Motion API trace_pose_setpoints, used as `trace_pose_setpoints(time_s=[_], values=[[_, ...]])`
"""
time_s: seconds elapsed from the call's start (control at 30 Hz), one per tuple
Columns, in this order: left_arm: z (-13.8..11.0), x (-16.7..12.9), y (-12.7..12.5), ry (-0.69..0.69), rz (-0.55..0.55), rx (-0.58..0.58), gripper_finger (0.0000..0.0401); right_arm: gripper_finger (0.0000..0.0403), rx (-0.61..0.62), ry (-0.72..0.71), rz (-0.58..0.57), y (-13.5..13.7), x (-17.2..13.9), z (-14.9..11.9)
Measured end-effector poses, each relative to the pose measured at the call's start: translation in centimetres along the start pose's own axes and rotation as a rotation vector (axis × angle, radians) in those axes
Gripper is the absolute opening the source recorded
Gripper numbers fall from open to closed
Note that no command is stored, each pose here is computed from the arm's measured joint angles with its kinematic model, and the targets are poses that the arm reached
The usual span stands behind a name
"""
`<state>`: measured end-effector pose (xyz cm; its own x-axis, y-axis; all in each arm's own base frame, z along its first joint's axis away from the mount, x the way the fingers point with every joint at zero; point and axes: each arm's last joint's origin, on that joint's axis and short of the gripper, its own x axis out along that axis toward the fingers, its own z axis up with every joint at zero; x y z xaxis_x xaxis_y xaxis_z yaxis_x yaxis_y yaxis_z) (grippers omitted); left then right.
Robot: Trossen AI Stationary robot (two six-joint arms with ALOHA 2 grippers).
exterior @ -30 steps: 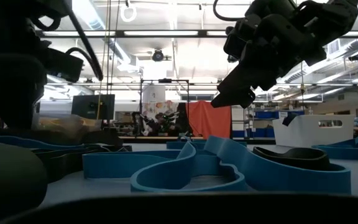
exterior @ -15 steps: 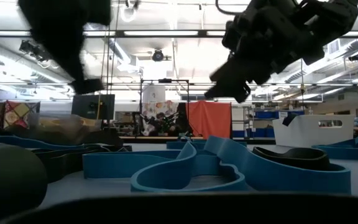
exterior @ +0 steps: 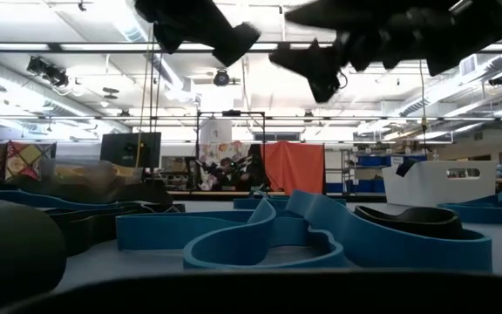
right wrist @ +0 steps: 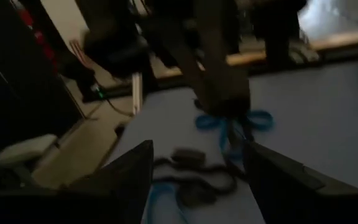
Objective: Sort rubber bands into baskets
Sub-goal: Put the black rubber band into the white bin
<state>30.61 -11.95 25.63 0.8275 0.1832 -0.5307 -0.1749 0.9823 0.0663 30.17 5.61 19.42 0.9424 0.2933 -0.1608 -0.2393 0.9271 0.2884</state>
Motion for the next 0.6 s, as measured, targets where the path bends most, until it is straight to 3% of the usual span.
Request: trace_pose_setpoints(time_s=[0.27,0.6], values=[[0.6,0.4,0.7,-0.037,0.012,-0.009,0.0010,0.0269,-0.063,-0.078,-0.113,0.1,0.0,0.5],[1.1,0.4,0.6,-0.078,-0.001,0.019,0.0010,0.0235,-0.063,-0.128,-0.131,-0.5,-0.1,1.1]])
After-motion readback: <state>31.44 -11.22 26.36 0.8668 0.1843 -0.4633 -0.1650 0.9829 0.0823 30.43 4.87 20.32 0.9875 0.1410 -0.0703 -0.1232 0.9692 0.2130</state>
